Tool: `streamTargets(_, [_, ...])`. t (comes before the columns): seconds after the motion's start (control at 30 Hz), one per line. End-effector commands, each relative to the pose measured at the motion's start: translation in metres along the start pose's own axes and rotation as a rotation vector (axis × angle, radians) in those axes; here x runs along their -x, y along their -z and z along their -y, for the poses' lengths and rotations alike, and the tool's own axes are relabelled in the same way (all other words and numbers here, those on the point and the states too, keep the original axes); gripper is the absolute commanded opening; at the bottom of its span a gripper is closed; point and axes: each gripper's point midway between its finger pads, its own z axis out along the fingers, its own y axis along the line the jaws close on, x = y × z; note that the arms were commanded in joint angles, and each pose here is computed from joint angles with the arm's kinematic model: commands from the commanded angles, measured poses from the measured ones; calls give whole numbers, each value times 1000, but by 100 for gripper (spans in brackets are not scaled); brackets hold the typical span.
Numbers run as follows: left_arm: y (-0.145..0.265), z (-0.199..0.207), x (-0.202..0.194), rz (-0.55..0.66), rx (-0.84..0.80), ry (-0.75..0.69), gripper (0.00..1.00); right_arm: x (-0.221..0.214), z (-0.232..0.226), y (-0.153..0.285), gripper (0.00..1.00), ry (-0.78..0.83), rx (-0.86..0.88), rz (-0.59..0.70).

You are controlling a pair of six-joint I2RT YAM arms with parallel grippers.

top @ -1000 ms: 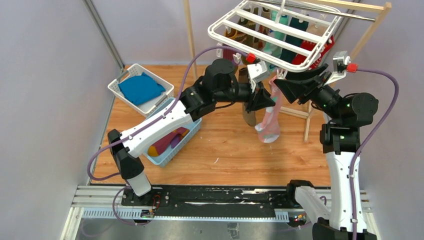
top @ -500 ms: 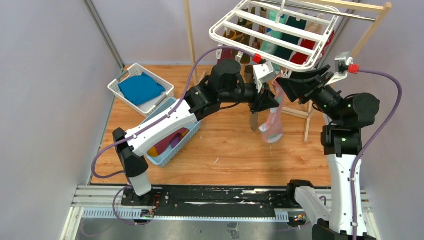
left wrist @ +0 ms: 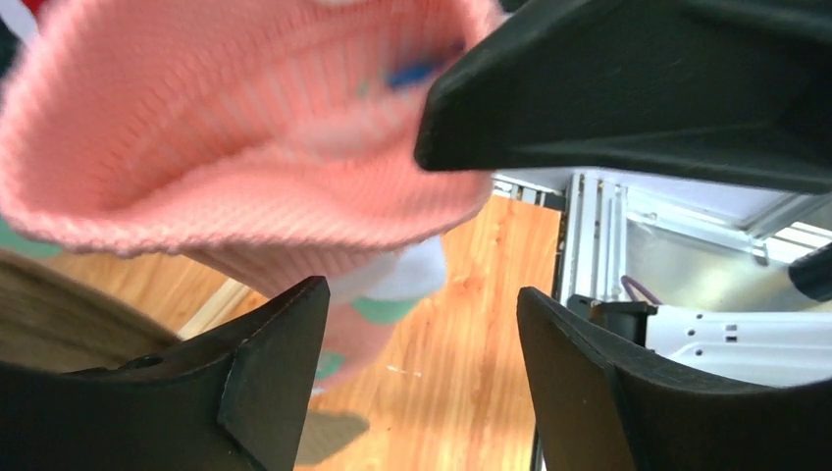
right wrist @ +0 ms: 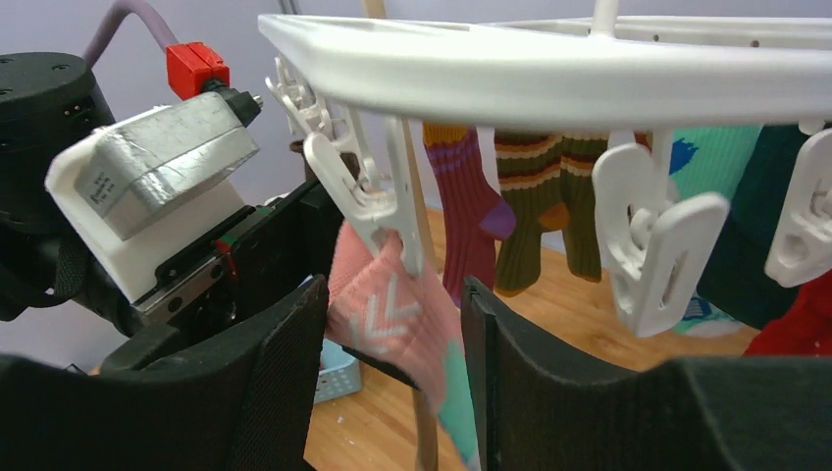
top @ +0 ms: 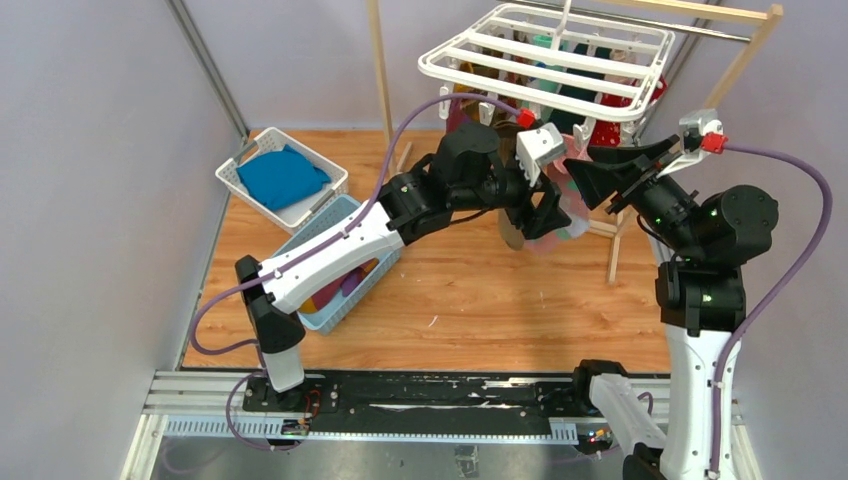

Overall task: Remove the socks clipped to the hanger
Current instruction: Remove the sock from the hanger.

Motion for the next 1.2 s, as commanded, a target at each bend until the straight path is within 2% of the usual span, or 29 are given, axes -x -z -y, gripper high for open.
streamTargets(0.0, [17, -3, 0, -9, 37, -64, 80, 0, 4, 12, 52, 60, -59, -27])
streamTargets(0.13, [33, -16, 0, 2, 45, -110, 87, 6, -3, 12, 52, 70, -35, -20])
streamTargets(0.37, [53, -53, 9, 31, 39, -177, 90, 11, -6, 2, 45, 42, 21, -1])
streamTargets(0.53, [60, -58, 16, 31, 20, -284, 94, 3, -8, -3, 42, -1, 68, -4])
streamTargets(0.73, [55, -43, 28, 63, -107, -356, 97, 3, -11, -4, 41, -14, 89, -9])
streamTargets(0.93, [51, -50, 48, 112, -65, -343, 83, 1, -11, -3, 41, -18, 90, -14])
streamTargets(1.17, [46, -46, 50, 133, -71, -196, 40, 5, -29, 1, 43, -13, 177, -12])
